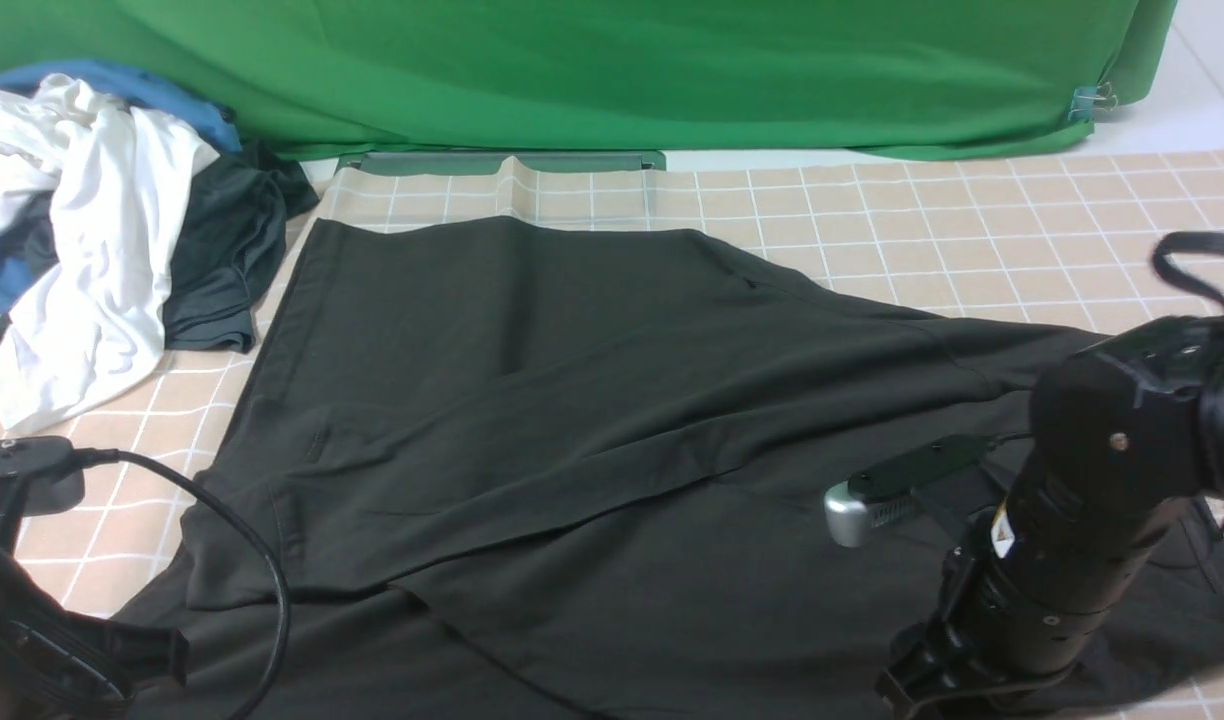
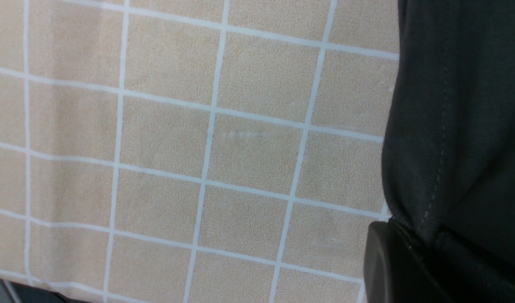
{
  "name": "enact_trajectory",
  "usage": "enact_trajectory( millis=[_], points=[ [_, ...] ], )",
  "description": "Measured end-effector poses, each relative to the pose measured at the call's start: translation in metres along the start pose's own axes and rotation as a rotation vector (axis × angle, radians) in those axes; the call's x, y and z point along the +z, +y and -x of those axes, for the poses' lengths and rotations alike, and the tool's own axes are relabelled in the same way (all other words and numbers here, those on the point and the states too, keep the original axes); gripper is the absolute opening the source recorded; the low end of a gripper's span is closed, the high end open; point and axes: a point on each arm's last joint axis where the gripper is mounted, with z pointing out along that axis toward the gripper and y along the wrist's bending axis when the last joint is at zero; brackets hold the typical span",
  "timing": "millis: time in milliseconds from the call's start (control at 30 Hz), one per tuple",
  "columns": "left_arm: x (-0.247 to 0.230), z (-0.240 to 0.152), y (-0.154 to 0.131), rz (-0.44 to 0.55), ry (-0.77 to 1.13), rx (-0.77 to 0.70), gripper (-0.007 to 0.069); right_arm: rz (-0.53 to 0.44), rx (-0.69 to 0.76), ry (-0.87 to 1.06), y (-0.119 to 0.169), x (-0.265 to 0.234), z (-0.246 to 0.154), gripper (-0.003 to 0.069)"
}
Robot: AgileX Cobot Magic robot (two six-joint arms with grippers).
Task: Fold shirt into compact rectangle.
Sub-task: 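Grasp the near edge of the shirt at its hem and shoulder corners, then fold the black garment in half by bringing its near edge over to the far edge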
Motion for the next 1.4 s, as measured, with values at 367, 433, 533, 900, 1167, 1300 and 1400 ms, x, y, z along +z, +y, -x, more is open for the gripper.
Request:
enact_trajectory(
  millis=[367, 433, 533, 900, 1167, 1300, 1400],
  points=[
    [0.0, 0.001, 0.0, -0.004, -0.011, -0.001, 0.0035, -0.004, -0.069, 0.021, -0.001, 0.003, 0.0, 0.0045],
    [0.0, 0.001, 0.0, -0.003, -0.008, 0.0, 0.0035, -0.002, -0.079, 0.02, 0.0, -0.003, -0.003, 0.0042],
    [0.0, 0.0, 0.0, -0.001, -0.002, 0.016, 0.0035, 0.002, -0.089, 0.003, 0.001, -0.019, -0.01, 0.0041],
    [0.0, 0.0, 0.0, -0.005, 0.002, 0.018, 0.0035, -0.012, -0.119, -0.007, -0.001, -0.055, -0.04, 0.004],
    [-0.021, 0.017, -0.006, -0.071, -0.099, -0.007, 0.0035, -0.054, -0.145, -0.046, -0.004, -0.067, -0.04, 0.0039],
    [-0.048, 0.041, -0.011, -0.105, -0.211, -0.023, 0.0035, -0.133, -0.165, -0.125, -0.008, -0.087, -0.028, 0.0039],
    [-0.061, 0.062, -0.015, -0.112, -0.264, -0.023, 0.0035, -0.173, -0.173, -0.177, -0.012, -0.101, -0.018, 0.0039]
  ],
)
